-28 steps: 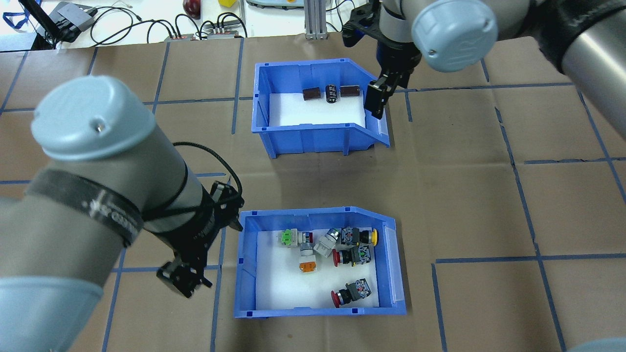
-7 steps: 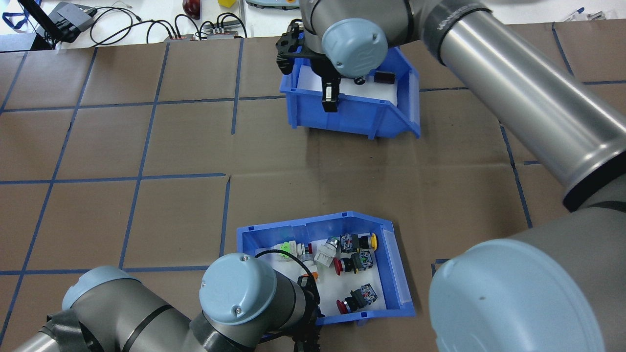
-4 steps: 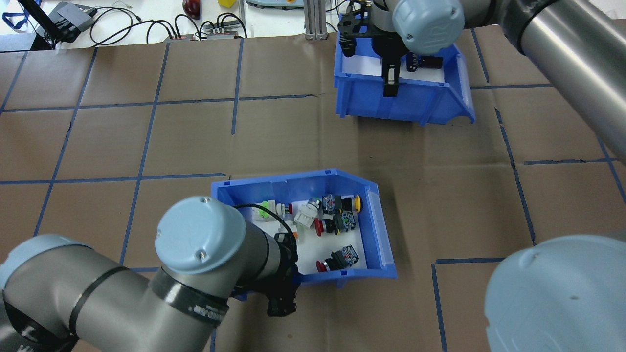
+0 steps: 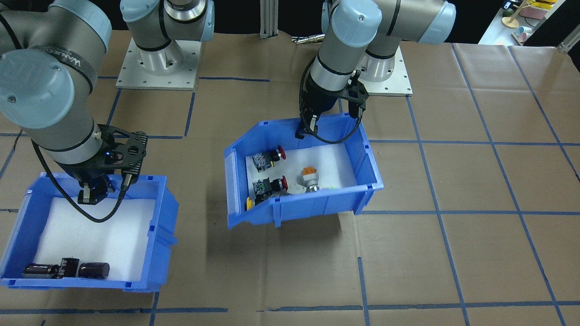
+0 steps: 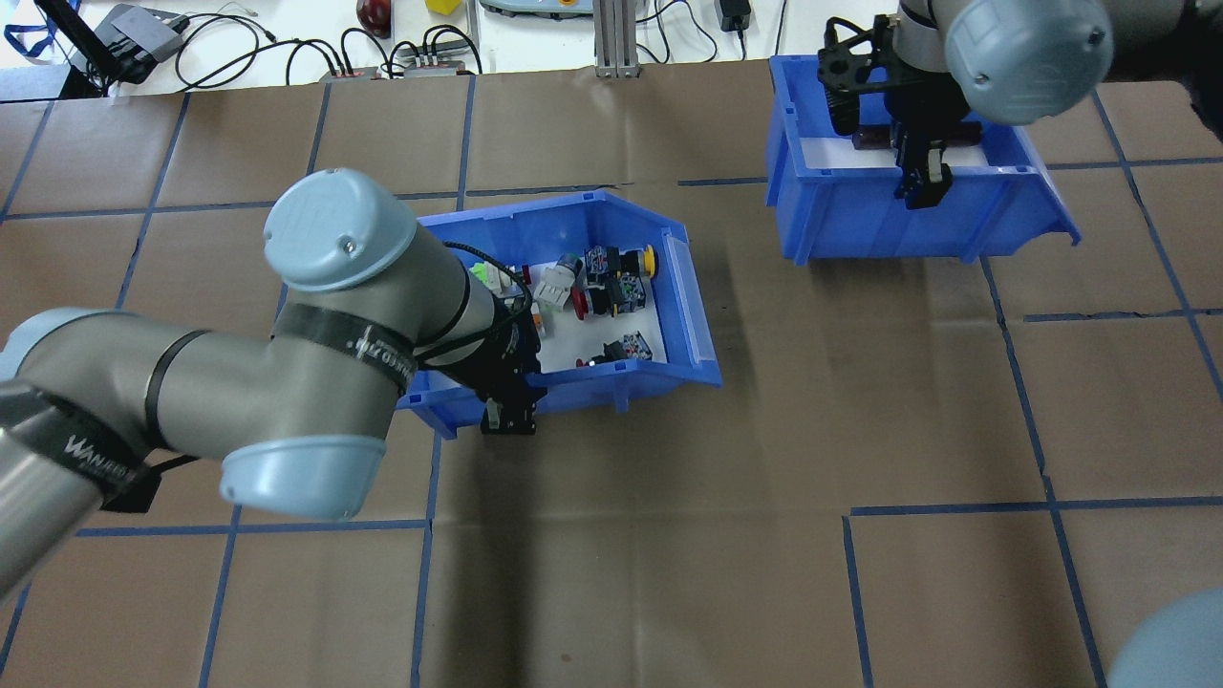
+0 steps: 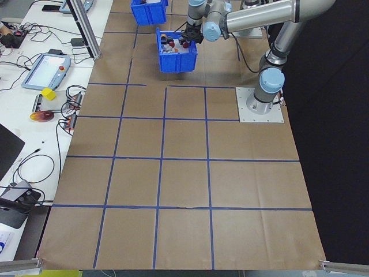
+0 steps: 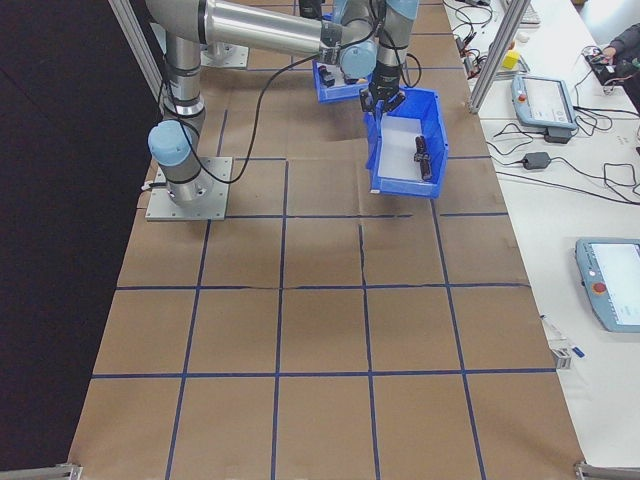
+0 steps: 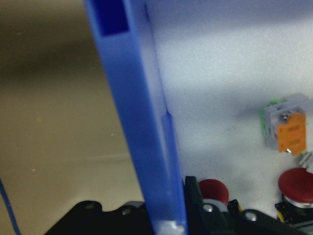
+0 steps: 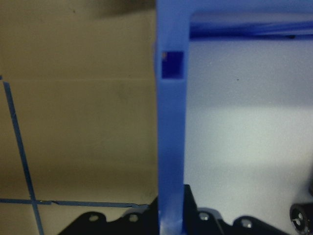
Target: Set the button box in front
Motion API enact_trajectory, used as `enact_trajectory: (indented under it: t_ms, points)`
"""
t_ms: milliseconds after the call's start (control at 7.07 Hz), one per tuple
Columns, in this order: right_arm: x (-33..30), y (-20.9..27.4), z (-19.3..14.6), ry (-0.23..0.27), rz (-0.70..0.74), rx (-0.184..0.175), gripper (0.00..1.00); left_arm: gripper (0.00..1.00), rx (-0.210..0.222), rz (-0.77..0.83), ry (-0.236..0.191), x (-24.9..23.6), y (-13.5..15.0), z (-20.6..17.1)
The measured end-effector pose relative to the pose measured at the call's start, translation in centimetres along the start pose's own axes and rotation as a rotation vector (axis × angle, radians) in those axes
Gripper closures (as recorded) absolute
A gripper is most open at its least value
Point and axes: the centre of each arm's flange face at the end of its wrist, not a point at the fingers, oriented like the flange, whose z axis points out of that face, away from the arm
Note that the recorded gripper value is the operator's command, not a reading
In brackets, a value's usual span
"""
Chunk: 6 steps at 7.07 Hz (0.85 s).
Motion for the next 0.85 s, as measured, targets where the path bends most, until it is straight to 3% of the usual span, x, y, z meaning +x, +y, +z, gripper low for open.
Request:
enact_trajectory:
  t_ms: [424, 566, 707, 848]
  points:
    - [-6.7, 2.7, 1.5, -0.034, 0.026, 0.006, 0.95, 1.00, -0.057, 0.025, 0.029, 12.4, 1.8, 4.9]
    - [-8.5, 3.4, 2.1, -0.043, 0.041, 0.010, 0.95, 0.92, -0.067, 0.031, 0.032, 14.4, 2.1, 6.0]
    - [-9.6, 4.0, 2.8, -0.047, 0.051, 0.012, 0.95, 0.62, -0.071, 0.035, 0.037, 15.7, 2.3, 6.9]
    - [-10.3, 4.6, 3.5, -0.049, 0.054, 0.015, 0.95, 0.54, -0.071, 0.044, 0.036, 16.4, 2.5, 7.8]
